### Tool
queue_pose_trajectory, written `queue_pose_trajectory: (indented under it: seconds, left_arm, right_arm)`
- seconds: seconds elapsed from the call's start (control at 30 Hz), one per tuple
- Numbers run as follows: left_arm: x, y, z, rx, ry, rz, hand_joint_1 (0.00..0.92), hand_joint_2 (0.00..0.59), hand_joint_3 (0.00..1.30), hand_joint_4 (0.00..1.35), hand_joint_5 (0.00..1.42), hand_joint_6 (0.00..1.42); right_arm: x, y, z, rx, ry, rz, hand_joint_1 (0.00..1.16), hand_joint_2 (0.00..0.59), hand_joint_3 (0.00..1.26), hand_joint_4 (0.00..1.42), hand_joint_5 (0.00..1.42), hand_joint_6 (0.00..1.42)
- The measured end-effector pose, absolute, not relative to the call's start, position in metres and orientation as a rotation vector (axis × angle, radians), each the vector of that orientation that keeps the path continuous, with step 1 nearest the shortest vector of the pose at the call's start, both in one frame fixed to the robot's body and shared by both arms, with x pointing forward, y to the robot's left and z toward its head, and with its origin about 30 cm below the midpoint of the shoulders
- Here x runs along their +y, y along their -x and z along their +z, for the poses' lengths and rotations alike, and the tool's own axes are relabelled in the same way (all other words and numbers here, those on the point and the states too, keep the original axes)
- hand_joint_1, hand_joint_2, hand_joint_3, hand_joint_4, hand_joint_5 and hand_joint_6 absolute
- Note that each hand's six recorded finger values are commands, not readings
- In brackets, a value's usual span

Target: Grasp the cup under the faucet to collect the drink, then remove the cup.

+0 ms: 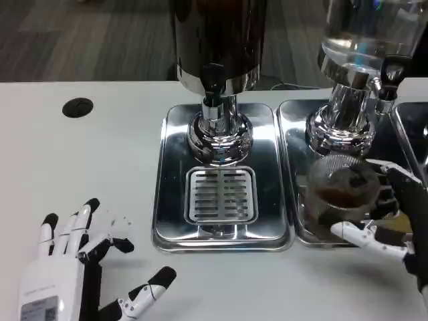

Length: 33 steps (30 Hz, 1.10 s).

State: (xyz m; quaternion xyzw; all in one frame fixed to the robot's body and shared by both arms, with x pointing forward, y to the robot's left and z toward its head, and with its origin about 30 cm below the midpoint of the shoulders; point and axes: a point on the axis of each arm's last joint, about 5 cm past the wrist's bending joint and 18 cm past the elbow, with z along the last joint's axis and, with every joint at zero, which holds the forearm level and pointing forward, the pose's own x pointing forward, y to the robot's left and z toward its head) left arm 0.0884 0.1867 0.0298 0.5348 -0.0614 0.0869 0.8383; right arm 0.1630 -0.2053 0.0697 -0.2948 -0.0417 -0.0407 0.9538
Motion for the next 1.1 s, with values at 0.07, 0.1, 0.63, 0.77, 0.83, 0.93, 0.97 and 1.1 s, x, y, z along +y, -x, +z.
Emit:
queue_pose_trajectory:
  seconds: [0.07,0.1,0.63,0.77,0.83,0.93,0.97,1.1]
  left_arm:
    - [0.187,-0.088,0.029,-0.125,-1.132,0.181,0.000,0.110,0.62,0.02,0.13,0.01]
    - [0.187,-0.088,0.029,-0.125,-1.132,0.181,0.000,0.110,0.62,0.02,0.13,0.01]
    - [0.187,-0.090,0.029,-0.133,-1.128,0.179,0.000,0.111,0.60,0.01,0.13,0.01]
    - [0.187,-0.090,0.029,-0.133,-1.128,0.179,0.000,0.111,0.60,0.01,0.13,0.01]
    - [0.186,-0.090,0.029,-0.134,-1.129,0.178,0.000,0.111,0.60,0.01,0.13,0.01]
    - [0.186,-0.090,0.029,-0.136,-1.129,0.172,0.000,0.111,0.60,0.01,0.13,0.01]
    - [0.185,-0.090,0.029,-0.136,-1.129,0.171,0.000,0.111,0.60,0.01,0.13,0.01]
    - [0.184,-0.090,0.028,-0.137,-1.128,0.165,0.000,0.111,0.60,0.01,0.13,0.01]
  right_arm:
    - [-0.206,-0.159,0.070,-0.087,0.602,-0.078,0.86,0.209,0.85,1.00,0.87,0.69]
    - [-0.206,-0.158,0.069,-0.085,0.601,-0.075,0.86,0.210,0.85,1.00,0.88,0.69]
    - [-0.206,-0.139,0.065,-0.104,0.589,-0.018,0.85,0.223,0.85,1.00,0.87,0.69]
    - [-0.206,-0.131,0.062,-0.109,0.584,-0.004,0.85,0.224,0.85,1.00,0.87,0.69]
    - [-0.206,-0.129,0.061,-0.107,0.582,0.000,0.85,0.224,0.85,1.00,0.87,0.69]
    - [-0.205,-0.126,0.058,-0.100,0.578,0.010,0.85,0.224,0.85,1.00,0.87,0.70]
    - [-0.205,-0.125,0.057,-0.096,0.577,0.014,0.85,0.223,0.85,1.00,0.87,0.70]
    - [-0.205,-0.118,0.053,-0.083,0.574,0.025,0.85,0.223,0.85,1.00,0.87,0.70]
